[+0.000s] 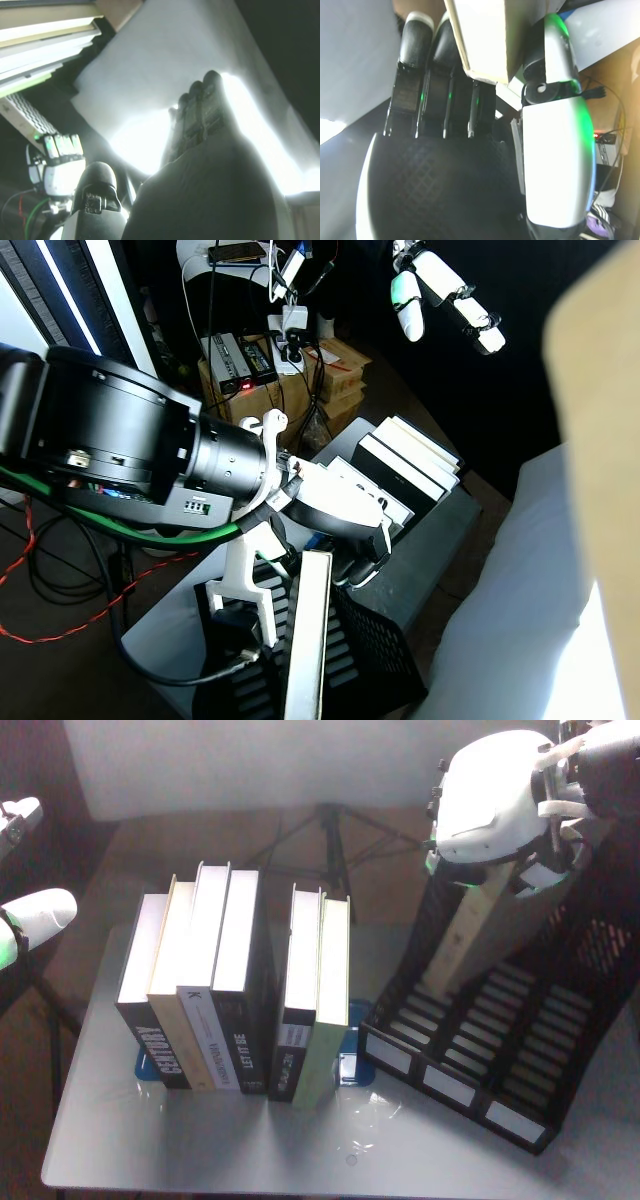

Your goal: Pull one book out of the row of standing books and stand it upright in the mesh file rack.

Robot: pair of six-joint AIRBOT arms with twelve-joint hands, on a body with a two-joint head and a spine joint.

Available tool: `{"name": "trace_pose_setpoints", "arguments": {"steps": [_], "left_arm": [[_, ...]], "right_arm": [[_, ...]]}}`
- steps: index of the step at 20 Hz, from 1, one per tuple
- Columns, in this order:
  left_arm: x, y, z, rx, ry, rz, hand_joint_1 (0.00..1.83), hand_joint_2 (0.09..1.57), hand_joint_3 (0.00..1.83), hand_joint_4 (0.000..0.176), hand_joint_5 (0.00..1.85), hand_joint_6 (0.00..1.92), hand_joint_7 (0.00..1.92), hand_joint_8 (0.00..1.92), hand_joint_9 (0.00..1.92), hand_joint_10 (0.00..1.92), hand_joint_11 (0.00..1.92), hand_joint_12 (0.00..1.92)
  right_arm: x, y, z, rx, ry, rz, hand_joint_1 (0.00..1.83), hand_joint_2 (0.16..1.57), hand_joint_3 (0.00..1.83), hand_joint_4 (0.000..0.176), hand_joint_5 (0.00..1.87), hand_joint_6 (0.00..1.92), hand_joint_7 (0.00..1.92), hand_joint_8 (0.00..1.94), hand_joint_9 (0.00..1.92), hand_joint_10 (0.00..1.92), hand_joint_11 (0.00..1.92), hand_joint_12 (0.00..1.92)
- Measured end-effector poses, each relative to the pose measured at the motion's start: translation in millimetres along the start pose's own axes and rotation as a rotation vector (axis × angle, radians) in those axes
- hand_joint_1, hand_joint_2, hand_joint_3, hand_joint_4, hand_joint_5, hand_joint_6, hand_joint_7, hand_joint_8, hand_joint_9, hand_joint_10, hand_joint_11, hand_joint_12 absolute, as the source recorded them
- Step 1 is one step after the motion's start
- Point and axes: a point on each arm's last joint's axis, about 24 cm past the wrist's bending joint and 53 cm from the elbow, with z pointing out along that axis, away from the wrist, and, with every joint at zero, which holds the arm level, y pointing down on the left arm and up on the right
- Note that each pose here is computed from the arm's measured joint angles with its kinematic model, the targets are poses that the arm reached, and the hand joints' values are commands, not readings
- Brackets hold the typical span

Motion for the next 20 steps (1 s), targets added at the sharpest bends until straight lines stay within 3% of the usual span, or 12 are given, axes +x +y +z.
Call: {"name": "trace_pose_setpoints", "arguments": {"steps": [2, 3, 4, 5, 8, 9, 10, 11, 12, 14, 17, 20], "left_arm": [[1.7, 0.6, 1, 0.003, -0.001, -0.007, 0.0, 1.27, 0.0, 0.026, 0.0, 0.0, 0.0, 0.0, 0.0, 0.0, 0.0, 0.0], [2.7, 0.9, 0, 0.003, 0.001, -0.011, 0.0, 1.27, 0.0, 0.024, 0.0, 0.0, 0.0, 0.0, 0.0, 0.0, 0.0, 0.0], [3.5, 1.9, 0, -0.001, 0.002, -0.012, 0.0, 1.27, 0.0, 0.024, 0.0, 0.0, 0.0, 0.0, 0.0, 0.0, 0.0, 0.0], [3.3, 1.5, 0, 0.0, 0.002, -0.012, 0.0, 1.28, 0.0, 0.02, 0.0, 0.0, 0.0, 0.0, 0.0, 0.0, 0.0, 0.0], [3.4, 1.7, 1, 0.001, 0.002, -0.015, 0.0, 1.28, 0.0, 0.021, 0.0, 0.0, 0.0, 0.0, 0.0, 0.0, 0.0, 0.0], [3.3, 1.6, 1, 0.002, 0.002, -0.014, 0.0, 1.31, 0.01, 0.008, 0.0, 0.0, 0.0, 0.0, 0.0, 0.0, 0.0, 0.0], [3.1, 1.8, 1, 0.001, 0.001, -0.015, 0.0, 1.31, 0.01, 0.015, 0.0, 0.0, 0.0, 0.0, 0.0, 0.0, 0.0, 0.0], [3.3, 1.7, 1, 0.001, 0.001, -0.015, 0.0, 1.3, 0.0, 0.007, 0.0, 0.0, 0.0, 0.0, 0.0, 0.0, 0.0, 0.0], [3.3, 1.5, 1, 0.002, 0.002, -0.014, 0.0, 1.32, 0.01, 0.0, 0.0, 0.0, 0.0, 0.0, 0.0, 0.0, 0.0, 0.0], [3.3, 1.6, 1, 0.002, 0.002, -0.015, 0.0, 1.32, 0.01, 0.002, 0.0, 0.0, 0.0, 0.0, 0.0, 0.0, 0.0, 0.0], [3.2, 1.7, 1, 0.001, 0.002, -0.015, 0.0, 1.33, 0.01, 0.0, 0.0, 0.0, 0.0, 0.0, 0.0, 0.0, 0.0, 0.0], [4.0, 2.7, 1, -0.001, 0.0, -0.018, 0.0, 1.34, 0.01, 0.0, 0.0, 0.0, 0.0, 0.0, 0.0, 0.0, 0.0, 0.0]], "right_arm": [[0, 3.5, 5, -0.003, 0.0, -0.007, 1.13, 1.19, 0.0, 0.0, 0.87, 1.2, 1.19, 1.92, 1.36, 1.92, 1.45, 1.92], [1, 5.9, 6, -0.009, 0.003, -0.008, 1.19, 1.23, 0.01, 0.0, 0.78, 1.11, 0.86, 1.71, 1.19, 1.92, 1.26, 1.92], [2, 7.7, 8, -0.012, 0.006, -0.008, 1.19, 1.23, 0.01, 0.0, 0.78, 1.11, 0.86, 1.71, 1.19, 1.92, 1.26, 1.92], [4, 8.1, 10, -0.012, 0.01, -0.009, 1.14, 1.19, 0.0, 0.0, 0.85, 1.19, 1.09, 1.79, 1.25, 1.92, 1.32, 1.92], [12, 7.6, 14, -0.01, 0.026, -0.01, 1.22, 1.19, 0.0, 0.0, 0.87, 0.97, 0.92, 1.55, 1.17, 1.9, 1.22, 1.92], [16, 6.4, 14, -0.008, 0.032, -0.011, 1.15, 1.18, 0.0, 0.0, 0.86, 1.17, 1.07, 1.6, 1.16, 1.9, 1.2, 1.92], [18, 5.8, 14, -0.006, 0.038, -0.018, 1.14, 1.16, 0.0, 0.0, 0.91, 1.12, 1.14, 1.8, 1.23, 1.92, 1.3, 1.92], [19, 5.3, 14, -0.004, 0.039, -0.024, 1.32, 1.15, 0.02, 0.0, 0.8, 1.07, 0.97, 1.26, 0.95, 1.56, 0.86, 1.9], [20, 4.5, 14, 0.0, 0.044, -0.031, 1.26, 1.13, 0.0, 0.0, 0.59, 0.96, 0.75, 0.73, 0.68, 1.05, 0.43, 1.71], [22, 0.1, 14, 0.016, 0.052, -0.046, 1.15, 1.11, 0.0, 0.0, 0.36, 0.68, 0.57, 0.28, 0.44, 0.79, 0.13, 1.68], [25, -3.4, 13, 0.027, 0.063, -0.063, 0.93, 1.12, 0.0, 0.0, 0.05, 0.48, 0.24, 0.03, 0.04, 0.83, 0.0, 1.53], [28, -3.6, 14, 0.029, 0.069, -0.064, 0.95, 1.12, 0.0, 0.0, 0.01, 0.34, 0.11, 0.01, 0.0, 0.58, 0.0, 1.33]]}}
